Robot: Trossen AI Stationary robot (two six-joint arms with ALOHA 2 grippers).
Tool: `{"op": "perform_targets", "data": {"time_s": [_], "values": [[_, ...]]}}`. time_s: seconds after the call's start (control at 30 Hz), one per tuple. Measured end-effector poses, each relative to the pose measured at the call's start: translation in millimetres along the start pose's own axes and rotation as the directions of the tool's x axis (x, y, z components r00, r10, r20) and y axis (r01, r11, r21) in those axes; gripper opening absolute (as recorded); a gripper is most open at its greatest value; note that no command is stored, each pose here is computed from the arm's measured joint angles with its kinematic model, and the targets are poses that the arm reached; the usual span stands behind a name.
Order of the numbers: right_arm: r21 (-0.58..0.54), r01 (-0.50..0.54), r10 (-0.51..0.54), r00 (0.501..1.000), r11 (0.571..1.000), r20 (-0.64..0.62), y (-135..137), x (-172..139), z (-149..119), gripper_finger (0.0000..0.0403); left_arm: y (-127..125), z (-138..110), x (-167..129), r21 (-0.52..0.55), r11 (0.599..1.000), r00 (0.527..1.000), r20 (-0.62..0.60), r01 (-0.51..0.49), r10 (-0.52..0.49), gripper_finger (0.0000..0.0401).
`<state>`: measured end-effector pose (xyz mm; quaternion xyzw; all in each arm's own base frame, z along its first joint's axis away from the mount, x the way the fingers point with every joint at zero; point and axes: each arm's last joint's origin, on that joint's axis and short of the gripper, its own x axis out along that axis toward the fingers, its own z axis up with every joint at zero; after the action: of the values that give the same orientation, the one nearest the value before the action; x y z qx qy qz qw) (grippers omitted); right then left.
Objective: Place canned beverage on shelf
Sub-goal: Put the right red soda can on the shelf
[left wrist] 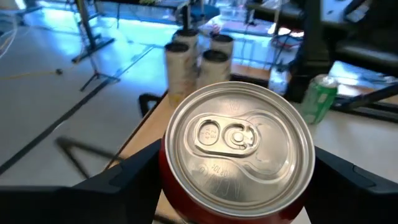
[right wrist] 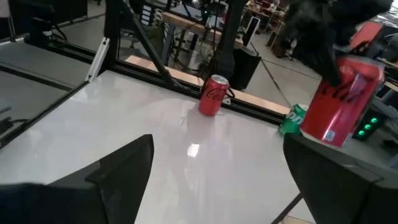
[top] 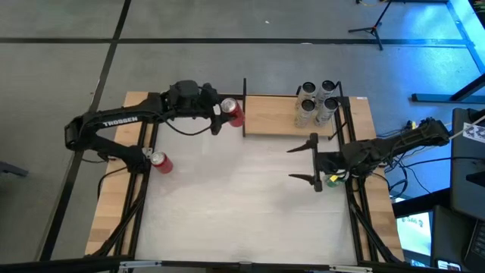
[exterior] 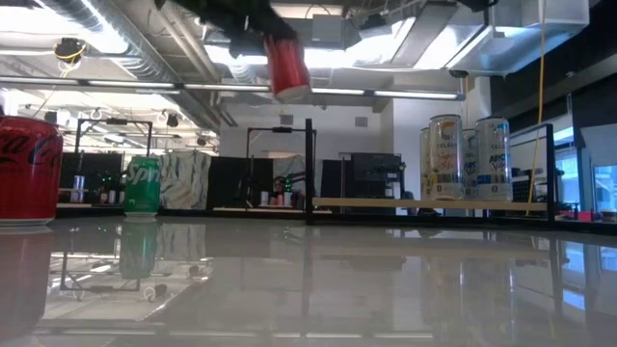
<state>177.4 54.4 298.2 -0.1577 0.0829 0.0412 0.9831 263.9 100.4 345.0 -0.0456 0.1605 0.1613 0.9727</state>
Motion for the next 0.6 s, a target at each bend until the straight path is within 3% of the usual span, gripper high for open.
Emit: {"op": "perform_targets", "data": {"time_s": [0.2,0.37,0.6], "values": [[0.004,0.065,-0.065,0.998,0.998,0.007,-2.1,0.0,0.6,0.0353,-1.8,15.2,19.3,0.002,1.000,1.000,-0.001,-0.003,0.003,0.0289],[0.027,0.058,-0.059,0.997,0.998,0.059,-2.8,-0.3,5.5,0.0353,-1.3,26.5,54.4,0.016,1.000,0.999,-0.039,0.003,-0.003,0.0289],[0.039,0.086,-0.087,0.995,0.996,0.039,-3.4,-0.2,4.2,0.0353,1.1,46.7,106.4,0.050,0.999,0.996,-0.086,0.008,-0.003,0.0289]]}}
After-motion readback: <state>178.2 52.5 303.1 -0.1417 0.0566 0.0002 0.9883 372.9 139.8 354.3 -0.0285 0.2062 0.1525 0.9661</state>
